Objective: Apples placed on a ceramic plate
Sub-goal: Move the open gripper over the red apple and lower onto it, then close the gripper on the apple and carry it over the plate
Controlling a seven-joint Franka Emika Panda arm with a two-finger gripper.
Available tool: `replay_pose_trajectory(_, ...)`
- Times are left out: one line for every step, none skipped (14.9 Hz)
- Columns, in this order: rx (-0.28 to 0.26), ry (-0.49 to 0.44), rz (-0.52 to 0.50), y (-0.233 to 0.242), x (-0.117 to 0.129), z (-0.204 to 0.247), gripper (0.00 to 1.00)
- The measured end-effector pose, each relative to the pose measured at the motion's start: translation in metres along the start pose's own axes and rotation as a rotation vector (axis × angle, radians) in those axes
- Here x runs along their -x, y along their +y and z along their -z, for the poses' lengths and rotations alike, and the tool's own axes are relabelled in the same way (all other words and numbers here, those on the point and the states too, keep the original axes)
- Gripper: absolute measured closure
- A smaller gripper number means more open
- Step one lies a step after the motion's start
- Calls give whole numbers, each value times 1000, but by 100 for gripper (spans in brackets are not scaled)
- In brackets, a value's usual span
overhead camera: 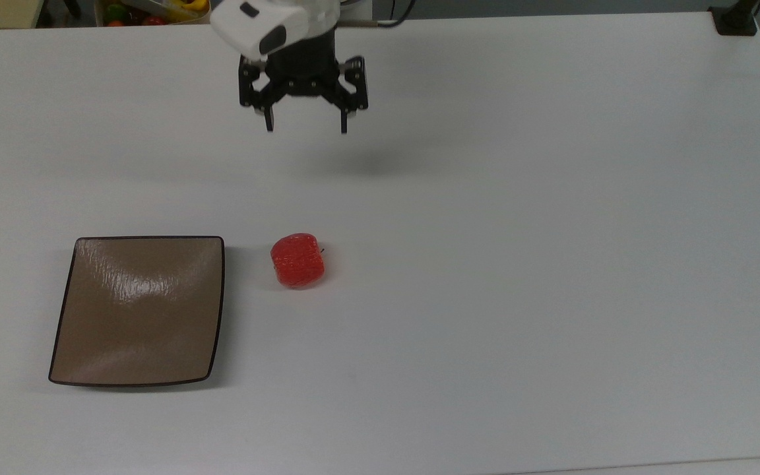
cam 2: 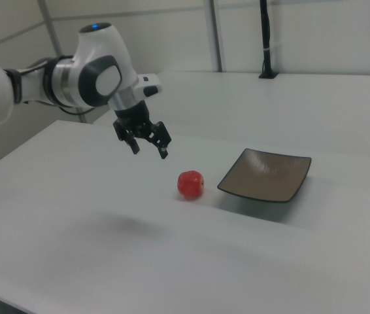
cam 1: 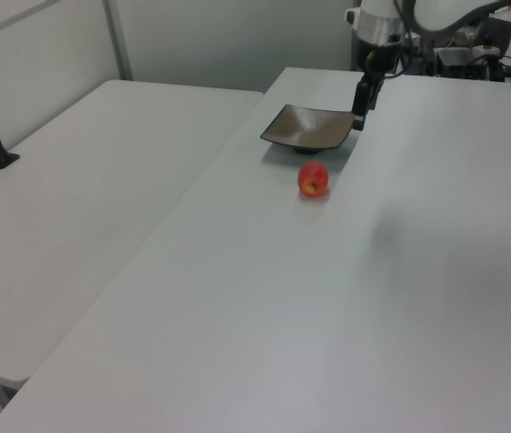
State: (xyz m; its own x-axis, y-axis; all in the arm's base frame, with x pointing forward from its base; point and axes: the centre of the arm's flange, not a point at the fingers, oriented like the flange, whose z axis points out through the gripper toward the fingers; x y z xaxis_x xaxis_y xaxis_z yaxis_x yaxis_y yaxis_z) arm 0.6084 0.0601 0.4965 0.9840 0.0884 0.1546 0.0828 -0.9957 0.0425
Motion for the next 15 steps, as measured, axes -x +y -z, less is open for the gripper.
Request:
replay_pose_trajectory(6, 25, 6, 0, -8, -16, 0)
replay_pose_trajectory(11, 42, 10, 0, -14, -27, 0)
replay_pose_trajectory(23, 57, 19, 2, -21, -43, 0)
replay_pose_trajectory(42, 57, 31, 4, -27, -59, 0)
replay_pose_trajectory(55, 55, 40, 6, -32, -69, 0)
replay_pose_trajectory(67, 57, 49, 7, -36, -78, 0)
replay_pose_trajectory(75, 62, 57, 8, -41, -88, 0)
replay_pose_trajectory(82, 66, 66, 8, -45, -99, 0)
replay_pose_trajectory(92, 65, 78, 8, -50, -114, 0)
replay_pose_trajectory(101, 61, 88, 8, -52, -123, 0)
replay_pose_trajectory(112, 56, 98, 8, -55, -131, 0)
replay_pose_trajectory(119, 52, 106, 8, -57, -139, 0)
replay_pose_trajectory(124, 50, 111, 8, -61, -145, 0)
replay_pose_trajectory(127, 49, 112, 10, -63, -150, 0)
replay_pose_trajectory(129, 48, 110, 12, -66, -154, 0)
